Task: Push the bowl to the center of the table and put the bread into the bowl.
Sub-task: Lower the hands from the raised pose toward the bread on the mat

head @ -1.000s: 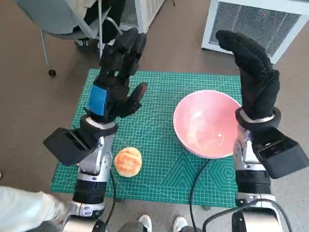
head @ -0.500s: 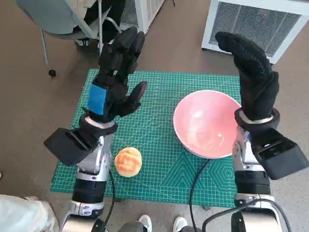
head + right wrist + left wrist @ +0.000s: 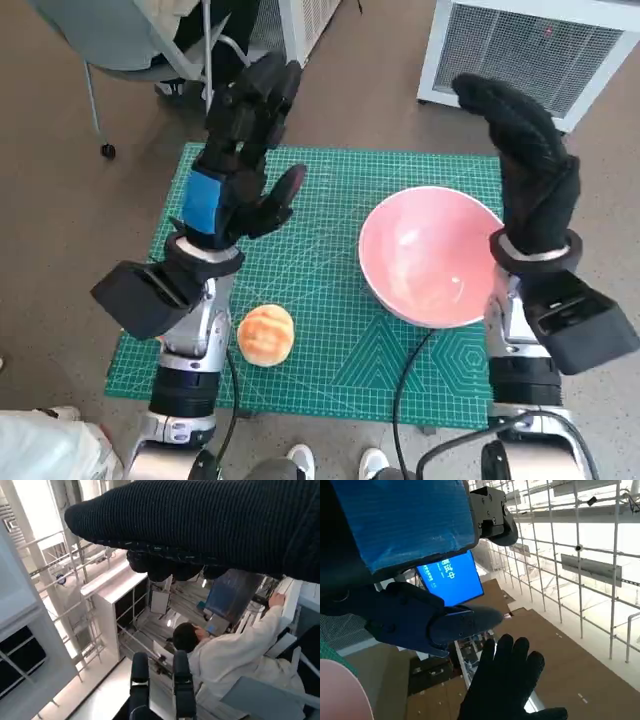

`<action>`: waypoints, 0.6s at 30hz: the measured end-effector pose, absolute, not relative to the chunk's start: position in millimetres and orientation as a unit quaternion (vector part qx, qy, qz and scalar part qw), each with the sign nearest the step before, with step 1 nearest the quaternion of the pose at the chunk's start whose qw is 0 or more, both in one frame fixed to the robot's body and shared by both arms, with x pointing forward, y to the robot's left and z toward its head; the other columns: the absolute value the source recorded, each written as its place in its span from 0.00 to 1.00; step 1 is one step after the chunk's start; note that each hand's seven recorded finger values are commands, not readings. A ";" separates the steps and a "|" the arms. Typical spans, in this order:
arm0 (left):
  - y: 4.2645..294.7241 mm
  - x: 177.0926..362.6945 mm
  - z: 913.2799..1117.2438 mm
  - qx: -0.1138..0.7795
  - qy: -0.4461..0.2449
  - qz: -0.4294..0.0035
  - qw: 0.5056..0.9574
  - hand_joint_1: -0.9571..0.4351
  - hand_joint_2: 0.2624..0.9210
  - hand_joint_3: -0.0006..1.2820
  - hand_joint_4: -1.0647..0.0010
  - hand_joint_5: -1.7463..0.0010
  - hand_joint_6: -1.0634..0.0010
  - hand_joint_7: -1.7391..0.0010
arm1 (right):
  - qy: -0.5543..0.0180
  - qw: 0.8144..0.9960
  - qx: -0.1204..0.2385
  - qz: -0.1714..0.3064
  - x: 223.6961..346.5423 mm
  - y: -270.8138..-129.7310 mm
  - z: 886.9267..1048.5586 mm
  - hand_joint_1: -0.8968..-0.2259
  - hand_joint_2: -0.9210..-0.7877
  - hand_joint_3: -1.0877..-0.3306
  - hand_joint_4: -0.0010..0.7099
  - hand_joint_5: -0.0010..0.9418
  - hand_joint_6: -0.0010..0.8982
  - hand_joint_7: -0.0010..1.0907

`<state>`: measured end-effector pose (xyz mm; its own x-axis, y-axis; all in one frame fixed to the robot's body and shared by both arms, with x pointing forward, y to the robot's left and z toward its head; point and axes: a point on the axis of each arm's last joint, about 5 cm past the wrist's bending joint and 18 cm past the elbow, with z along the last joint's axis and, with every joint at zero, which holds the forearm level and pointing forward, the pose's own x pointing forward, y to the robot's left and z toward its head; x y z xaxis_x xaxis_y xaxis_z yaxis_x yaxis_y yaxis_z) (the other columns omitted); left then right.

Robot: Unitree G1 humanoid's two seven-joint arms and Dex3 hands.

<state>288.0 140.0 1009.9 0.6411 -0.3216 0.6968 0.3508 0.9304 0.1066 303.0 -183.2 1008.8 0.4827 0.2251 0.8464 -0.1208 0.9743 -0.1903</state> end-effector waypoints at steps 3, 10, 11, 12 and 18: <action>140.8 287.8 1010.2 -0.018 -0.384 -0.184 0.905 0.37 1.00 0.36 0.83 0.97 1.00 0.63 | -0.489 0.867 -0.061 0.076 302.0 -201.2 1003.3 0.50 0.00 0.44 0.51 0.00 0.17 0.41; 142.7 287.7 1009.9 -0.016 -0.388 -0.181 0.904 0.38 1.00 0.36 0.83 0.97 1.00 0.63 | -0.459 0.885 -0.075 -0.009 294.1 -238.9 987.4 0.52 0.00 0.37 0.50 0.00 0.07 0.54; 143.2 287.7 1009.6 -0.016 -0.389 -0.180 0.904 0.38 1.00 0.36 0.83 0.97 1.00 0.63 | -0.453 0.888 -0.075 -0.024 293.0 -242.9 984.2 0.52 0.00 0.37 0.49 0.00 0.06 0.55; 143.7 287.7 1009.4 -0.016 -0.390 -0.179 0.903 0.38 1.00 0.36 0.83 0.97 1.00 0.63 | -0.445 0.891 -0.076 -0.039 292.1 -246.7 980.7 0.52 0.00 0.36 0.49 0.00 0.06 0.55; 146.0 288.5 1006.7 -0.014 -0.391 -0.176 0.903 0.38 1.00 0.36 0.83 0.97 1.00 0.63 | -0.383 0.913 -0.067 -0.121 286.5 -266.6 958.3 0.53 0.00 0.35 0.50 0.00 0.10 0.49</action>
<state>288.5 146.0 1006.7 0.6326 -0.3072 0.7110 0.3296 0.9375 0.1117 286.5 -266.6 958.3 0.6776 -0.1694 0.7156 0.2720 0.9618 -0.0299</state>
